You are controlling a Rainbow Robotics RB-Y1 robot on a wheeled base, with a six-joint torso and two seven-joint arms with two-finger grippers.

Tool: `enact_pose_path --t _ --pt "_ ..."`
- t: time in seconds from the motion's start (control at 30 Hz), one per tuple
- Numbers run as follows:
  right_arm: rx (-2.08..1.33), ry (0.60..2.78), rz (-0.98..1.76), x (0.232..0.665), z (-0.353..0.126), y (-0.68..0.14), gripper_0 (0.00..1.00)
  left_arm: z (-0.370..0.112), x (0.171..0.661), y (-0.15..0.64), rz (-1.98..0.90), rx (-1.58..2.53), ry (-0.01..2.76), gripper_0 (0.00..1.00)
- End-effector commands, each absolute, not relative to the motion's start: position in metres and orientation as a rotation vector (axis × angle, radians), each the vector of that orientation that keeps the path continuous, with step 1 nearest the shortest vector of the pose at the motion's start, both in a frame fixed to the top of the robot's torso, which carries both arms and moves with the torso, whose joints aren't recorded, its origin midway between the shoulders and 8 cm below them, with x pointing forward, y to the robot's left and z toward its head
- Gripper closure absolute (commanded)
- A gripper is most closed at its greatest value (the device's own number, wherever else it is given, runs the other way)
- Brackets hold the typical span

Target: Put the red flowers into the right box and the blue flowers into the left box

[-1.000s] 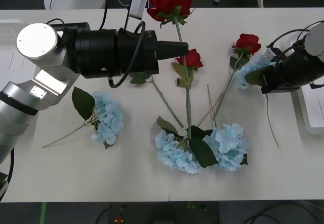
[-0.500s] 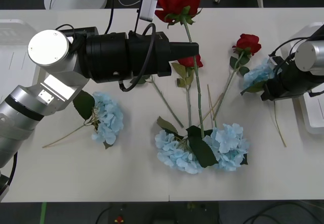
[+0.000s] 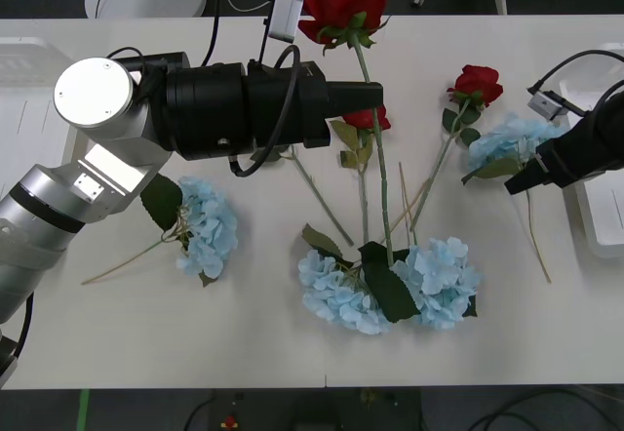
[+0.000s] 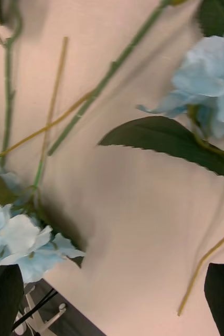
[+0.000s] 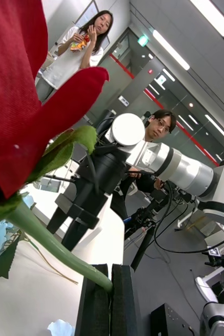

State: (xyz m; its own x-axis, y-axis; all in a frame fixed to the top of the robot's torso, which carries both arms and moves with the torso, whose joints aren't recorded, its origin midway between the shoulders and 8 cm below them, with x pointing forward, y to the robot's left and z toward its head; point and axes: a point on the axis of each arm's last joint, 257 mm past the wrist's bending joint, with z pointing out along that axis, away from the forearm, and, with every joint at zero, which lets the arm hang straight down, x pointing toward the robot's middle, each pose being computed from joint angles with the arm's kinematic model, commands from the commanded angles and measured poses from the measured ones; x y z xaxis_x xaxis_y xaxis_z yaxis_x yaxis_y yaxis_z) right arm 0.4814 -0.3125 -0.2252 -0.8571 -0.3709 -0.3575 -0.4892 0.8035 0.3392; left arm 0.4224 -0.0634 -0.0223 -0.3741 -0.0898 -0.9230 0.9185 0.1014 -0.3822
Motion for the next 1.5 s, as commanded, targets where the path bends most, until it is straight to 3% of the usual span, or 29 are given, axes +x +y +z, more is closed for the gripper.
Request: enact_pose_path --t 0.03,0.2,0.8,1.5 --pt "-0.772 2.552 0.788 0.477 -0.182 -0.282 0.0 -0.019 0.413 -0.061 -1.348 0.939 1.405 1.0" --pt "-0.8 2.421 1.059 0.442 -0.176 -0.224 0.0 -0.019 0.413 -0.061 -1.348 0.939 1.405 1.0" --pt "-0.883 2.148 1.61 0.342 -0.138 -0.126 0.0 -0.019 0.413 -0.061 -1.348 0.939 1.405 1.0" --pt "-0.888 1.964 1.714 0.321 -0.14 -0.025 0.0 -0.019 0.413 -0.061 -1.348 0.939 1.405 1.0"
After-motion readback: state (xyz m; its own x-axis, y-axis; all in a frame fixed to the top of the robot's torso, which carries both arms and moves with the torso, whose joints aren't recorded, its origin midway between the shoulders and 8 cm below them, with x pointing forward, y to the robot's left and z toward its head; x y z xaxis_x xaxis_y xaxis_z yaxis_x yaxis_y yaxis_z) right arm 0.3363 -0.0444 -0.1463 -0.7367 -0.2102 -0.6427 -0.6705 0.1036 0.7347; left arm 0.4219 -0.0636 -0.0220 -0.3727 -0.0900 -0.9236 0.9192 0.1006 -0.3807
